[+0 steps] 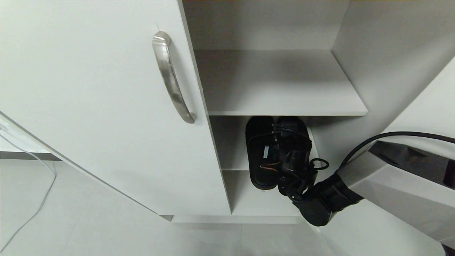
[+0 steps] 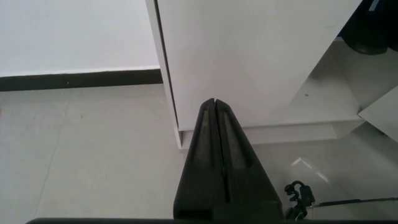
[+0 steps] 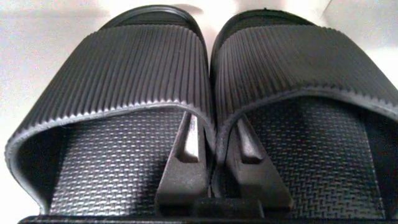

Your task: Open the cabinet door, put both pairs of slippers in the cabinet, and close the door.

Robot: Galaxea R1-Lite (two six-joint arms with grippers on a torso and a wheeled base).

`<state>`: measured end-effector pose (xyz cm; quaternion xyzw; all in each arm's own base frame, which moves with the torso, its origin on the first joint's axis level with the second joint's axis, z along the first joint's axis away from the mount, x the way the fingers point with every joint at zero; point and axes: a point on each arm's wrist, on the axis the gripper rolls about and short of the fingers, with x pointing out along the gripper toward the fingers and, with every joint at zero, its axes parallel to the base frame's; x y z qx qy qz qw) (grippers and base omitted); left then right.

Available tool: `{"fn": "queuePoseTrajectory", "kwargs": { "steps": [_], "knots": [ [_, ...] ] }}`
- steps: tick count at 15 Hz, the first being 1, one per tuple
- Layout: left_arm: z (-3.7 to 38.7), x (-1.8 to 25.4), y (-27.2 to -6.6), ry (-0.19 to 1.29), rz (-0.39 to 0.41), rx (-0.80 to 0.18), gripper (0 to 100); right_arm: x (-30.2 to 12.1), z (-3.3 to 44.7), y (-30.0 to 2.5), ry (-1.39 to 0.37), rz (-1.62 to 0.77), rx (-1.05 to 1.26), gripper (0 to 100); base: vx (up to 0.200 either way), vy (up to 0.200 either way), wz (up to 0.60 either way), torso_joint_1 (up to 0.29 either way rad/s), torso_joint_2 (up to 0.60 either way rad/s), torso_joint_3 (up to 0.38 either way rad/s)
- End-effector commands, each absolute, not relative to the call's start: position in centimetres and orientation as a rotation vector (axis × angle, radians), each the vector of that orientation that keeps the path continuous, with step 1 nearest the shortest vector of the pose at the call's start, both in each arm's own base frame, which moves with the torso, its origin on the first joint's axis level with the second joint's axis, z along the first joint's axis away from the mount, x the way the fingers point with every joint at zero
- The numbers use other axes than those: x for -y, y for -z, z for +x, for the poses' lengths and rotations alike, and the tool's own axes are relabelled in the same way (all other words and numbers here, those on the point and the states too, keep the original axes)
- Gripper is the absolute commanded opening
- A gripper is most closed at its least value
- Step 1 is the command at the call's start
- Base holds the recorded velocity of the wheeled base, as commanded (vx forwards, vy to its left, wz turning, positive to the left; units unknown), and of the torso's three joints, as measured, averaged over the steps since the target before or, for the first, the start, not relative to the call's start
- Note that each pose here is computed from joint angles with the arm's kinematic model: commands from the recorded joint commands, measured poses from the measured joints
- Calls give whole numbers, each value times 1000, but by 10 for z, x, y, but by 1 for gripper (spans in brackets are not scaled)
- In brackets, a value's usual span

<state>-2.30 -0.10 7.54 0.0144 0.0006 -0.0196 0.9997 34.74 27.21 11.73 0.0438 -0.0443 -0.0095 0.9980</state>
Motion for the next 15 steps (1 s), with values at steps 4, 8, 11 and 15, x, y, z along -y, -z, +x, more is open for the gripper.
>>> {"fn": "queuePoseTrajectory", "kwargs": {
  "steps": [4,8,11,15],
  "knots": [
    [-23,1,-75,38,29,-3,0,-274,368,-122,29,107,98,0,0,0,0,0,0,0],
    [-23,1,-75,38,29,-3,0,-277,376,-131,21,144,104,0,0,0,0,0,0,0],
    [-23,1,-75,38,29,-3,0,-278,378,-136,21,151,114,0,0,0,0,0,0,0],
    [-23,1,-75,38,29,-3,0,-278,379,-134,22,139,98,0,0,0,0,0,0,0]
  ]
}}
